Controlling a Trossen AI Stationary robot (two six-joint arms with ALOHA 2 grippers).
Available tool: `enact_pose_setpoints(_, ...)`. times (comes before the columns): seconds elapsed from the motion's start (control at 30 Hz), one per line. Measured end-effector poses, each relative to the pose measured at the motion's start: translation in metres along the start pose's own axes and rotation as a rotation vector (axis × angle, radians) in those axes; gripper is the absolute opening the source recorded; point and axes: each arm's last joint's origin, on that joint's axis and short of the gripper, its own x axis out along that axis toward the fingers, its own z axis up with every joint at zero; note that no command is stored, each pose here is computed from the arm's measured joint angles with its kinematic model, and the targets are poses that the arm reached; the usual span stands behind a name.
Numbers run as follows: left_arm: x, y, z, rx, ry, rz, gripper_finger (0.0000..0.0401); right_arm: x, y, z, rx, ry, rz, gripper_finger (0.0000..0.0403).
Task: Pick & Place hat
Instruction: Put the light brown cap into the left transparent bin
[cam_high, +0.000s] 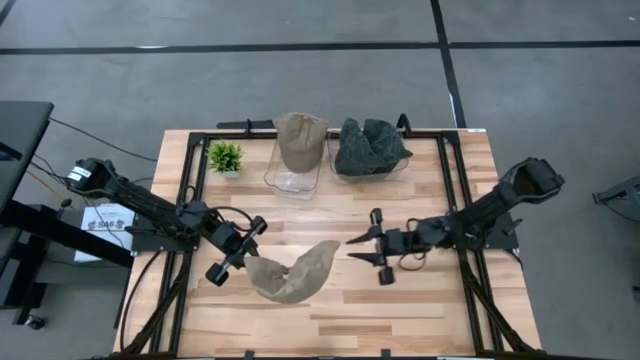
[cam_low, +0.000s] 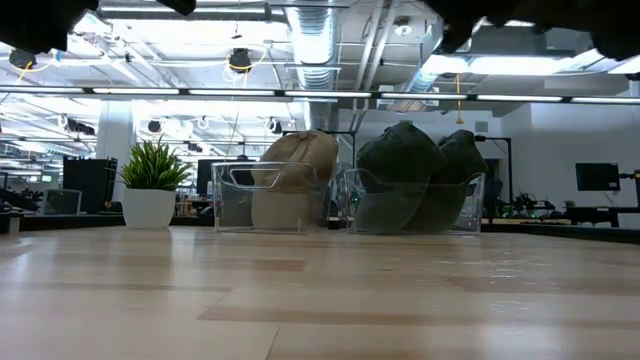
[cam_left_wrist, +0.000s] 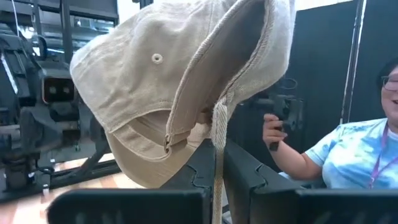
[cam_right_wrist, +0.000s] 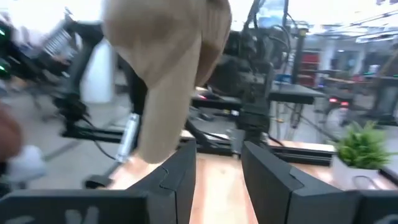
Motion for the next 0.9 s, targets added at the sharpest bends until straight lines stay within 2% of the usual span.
enact_pose_setpoints(0.13, 0.0, 0.0, 0.001, 0.021, -0.001, -0.001, 0.0017, 0.025, -0.003, -0.012, -0.045, 0.052, -0.049, 0.0118)
enact_pose_setpoints(0.27, 0.0, -0.001, 0.001, 0.016, 0.001, -0.026, 0.0016, 0.045, -0.006, -0.019, 0.074, 0.07, -0.071, 0.0118)
enact_pose_setpoints(0.33, 0.0, -0.001, 0.001, 0.013, 0.001, -0.034, 0.0016, 0.053, -0.007, -0.018, 0.078, 0.059, -0.035, 0.0118)
enact_pose_setpoints(0.53, 0.0, -0.002, 0.0, 0.01, 0.002, -0.049, 0.0016, 0.058, -0.004, -0.015, 0.091, 0.03, 0.199, 0.0118)
enact_pose_setpoints(0.67, 0.0, -0.002, 0.0, 0.01, 0.002, -0.053, 0.0017, 0.058, 0.0, -0.016, 0.084, 0.041, 0.252, 0.0118)
enact_pose_setpoints(0.9, 0.0, -0.002, 0.0, 0.018, 0.002, -0.053, 0.0018, 0.057, 0.0, -0.018, 0.08, 0.065, 0.252, 0.0118)
